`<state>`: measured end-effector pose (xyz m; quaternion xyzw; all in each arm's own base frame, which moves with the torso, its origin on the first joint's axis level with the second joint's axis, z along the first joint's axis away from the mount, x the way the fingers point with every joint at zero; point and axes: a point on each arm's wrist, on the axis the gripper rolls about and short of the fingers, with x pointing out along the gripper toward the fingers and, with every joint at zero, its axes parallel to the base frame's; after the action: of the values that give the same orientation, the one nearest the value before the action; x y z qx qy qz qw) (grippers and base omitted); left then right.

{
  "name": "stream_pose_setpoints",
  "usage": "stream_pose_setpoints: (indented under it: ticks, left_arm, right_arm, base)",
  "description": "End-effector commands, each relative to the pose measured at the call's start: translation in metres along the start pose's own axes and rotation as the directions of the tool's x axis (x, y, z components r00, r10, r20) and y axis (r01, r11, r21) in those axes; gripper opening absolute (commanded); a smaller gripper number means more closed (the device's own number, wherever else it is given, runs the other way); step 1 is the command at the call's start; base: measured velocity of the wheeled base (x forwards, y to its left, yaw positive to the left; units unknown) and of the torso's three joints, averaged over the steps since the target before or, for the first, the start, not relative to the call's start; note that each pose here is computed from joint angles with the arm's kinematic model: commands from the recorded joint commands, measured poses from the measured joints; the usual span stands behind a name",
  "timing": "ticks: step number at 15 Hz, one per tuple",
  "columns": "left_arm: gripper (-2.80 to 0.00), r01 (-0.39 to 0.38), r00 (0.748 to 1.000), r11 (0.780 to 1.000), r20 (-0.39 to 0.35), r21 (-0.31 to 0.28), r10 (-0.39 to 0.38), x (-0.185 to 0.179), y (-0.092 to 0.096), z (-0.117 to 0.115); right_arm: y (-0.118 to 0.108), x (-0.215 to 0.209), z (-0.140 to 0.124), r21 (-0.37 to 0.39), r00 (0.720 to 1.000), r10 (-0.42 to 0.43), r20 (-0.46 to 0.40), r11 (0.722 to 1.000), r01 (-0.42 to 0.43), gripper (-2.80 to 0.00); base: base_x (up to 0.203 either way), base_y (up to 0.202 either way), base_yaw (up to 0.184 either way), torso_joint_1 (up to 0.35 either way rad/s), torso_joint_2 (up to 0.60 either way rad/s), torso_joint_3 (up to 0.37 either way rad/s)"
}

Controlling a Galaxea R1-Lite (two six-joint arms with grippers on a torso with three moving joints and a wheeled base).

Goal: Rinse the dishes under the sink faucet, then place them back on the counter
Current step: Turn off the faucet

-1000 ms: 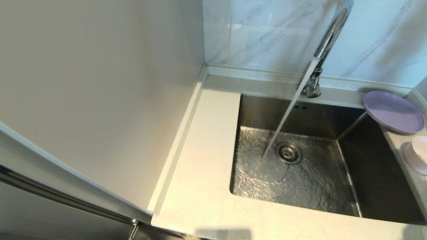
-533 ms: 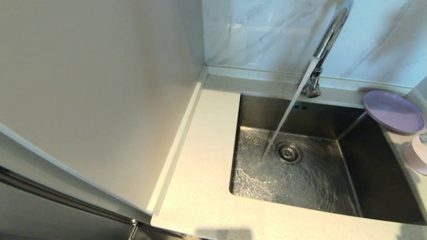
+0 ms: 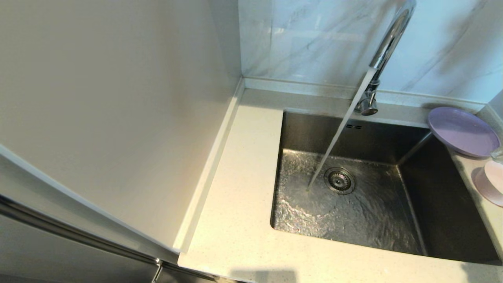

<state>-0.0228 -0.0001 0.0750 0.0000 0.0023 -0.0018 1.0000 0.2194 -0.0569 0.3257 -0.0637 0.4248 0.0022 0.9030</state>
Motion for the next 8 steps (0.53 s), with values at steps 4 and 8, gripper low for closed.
stream_pose_setpoints:
  ticks: [4,8]
  left_arm:
    - [-2.8,0.001,1.0,1.0,0.0,0.0,-0.001,0.0,0.0,0.0]
    - [-2.8,-0.001,1.0,1.0,0.0,0.0,0.001,0.0,0.0,0.0]
  right_arm:
    - [0.019,0.024,0.035,0.1,0.987,0.067,0.143,0.992,-0.082,-2.8]
    - [0.028,0.057,0.058,0.302,0.967,0.103,0.235,0.938,-0.173,-2.8]
  base:
    - [0.0,0.0,0.0,0.0,0.0,0.0]
    - [0.0,0.0,0.0,0.0,0.0,0.0]
